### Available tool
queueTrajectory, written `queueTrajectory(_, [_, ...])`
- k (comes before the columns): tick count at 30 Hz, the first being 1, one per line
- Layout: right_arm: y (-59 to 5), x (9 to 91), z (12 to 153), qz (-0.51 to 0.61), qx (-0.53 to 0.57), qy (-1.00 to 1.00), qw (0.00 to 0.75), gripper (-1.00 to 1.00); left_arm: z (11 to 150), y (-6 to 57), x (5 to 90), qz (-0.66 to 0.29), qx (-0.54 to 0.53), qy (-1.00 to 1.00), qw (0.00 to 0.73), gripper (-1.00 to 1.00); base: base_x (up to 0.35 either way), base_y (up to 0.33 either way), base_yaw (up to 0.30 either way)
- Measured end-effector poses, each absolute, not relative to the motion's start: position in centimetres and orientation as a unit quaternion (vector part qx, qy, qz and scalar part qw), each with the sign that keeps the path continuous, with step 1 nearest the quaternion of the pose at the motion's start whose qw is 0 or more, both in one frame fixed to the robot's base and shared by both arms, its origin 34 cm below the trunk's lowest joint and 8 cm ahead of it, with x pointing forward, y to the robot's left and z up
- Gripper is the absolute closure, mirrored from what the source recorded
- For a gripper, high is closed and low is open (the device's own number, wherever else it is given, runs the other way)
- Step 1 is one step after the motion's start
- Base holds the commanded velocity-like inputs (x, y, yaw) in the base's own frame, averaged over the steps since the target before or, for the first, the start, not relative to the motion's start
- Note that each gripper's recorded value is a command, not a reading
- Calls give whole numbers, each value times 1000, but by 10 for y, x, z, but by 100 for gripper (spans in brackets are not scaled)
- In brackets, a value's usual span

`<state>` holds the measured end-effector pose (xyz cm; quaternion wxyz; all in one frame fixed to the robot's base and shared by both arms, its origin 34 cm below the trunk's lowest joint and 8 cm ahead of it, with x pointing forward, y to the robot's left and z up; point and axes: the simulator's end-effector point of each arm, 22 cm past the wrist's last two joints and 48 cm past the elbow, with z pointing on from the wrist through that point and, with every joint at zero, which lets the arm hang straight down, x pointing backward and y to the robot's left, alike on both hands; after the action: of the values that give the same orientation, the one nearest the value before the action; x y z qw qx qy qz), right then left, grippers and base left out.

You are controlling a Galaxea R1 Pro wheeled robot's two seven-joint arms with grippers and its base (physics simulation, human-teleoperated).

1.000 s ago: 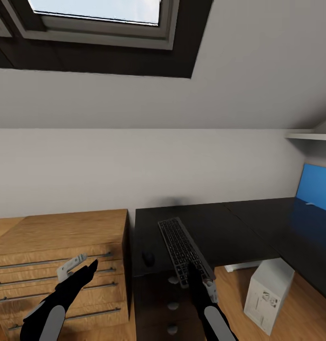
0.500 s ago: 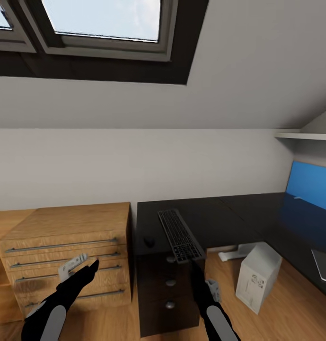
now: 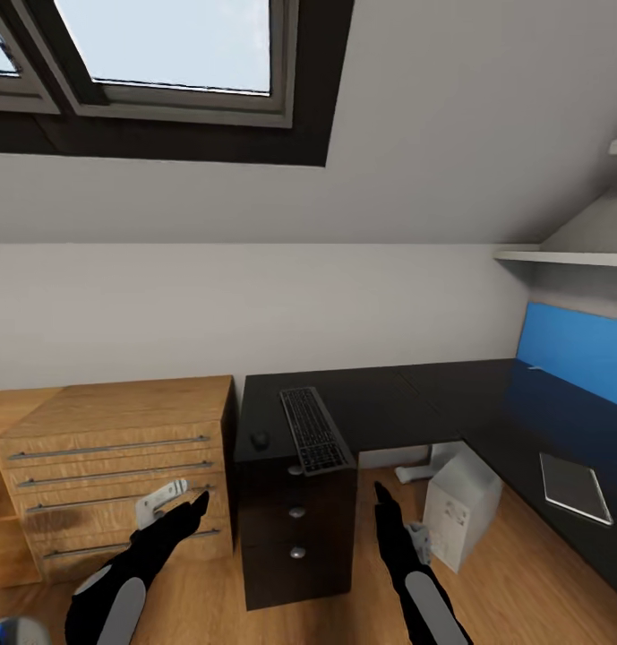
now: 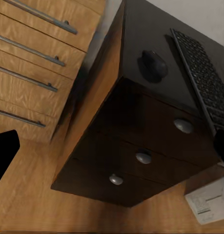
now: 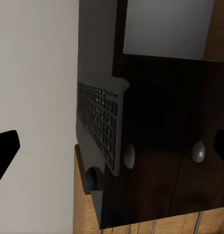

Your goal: In the bedroom, organize the workspace by keeping the computer under the desk, ensuring the monitor is on the desk, placing the keyboard on the desk next to the monitor, placing the mouse on the desk next to the keyboard, moving the folder from the swivel chair onto the desk next to the mouse, stacking the notebook on top of the folder with the pen on top of the notebook, and positioning the swivel chair next to the desk.

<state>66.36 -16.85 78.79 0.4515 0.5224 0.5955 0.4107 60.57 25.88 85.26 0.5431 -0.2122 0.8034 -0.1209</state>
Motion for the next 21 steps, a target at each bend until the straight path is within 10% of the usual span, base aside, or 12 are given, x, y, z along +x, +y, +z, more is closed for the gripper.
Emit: queueTrajectory(21, [-256,678,880,400,514,515,557,-100,859,198,605,-96,-110,817,557,-100,-2,-60,0])
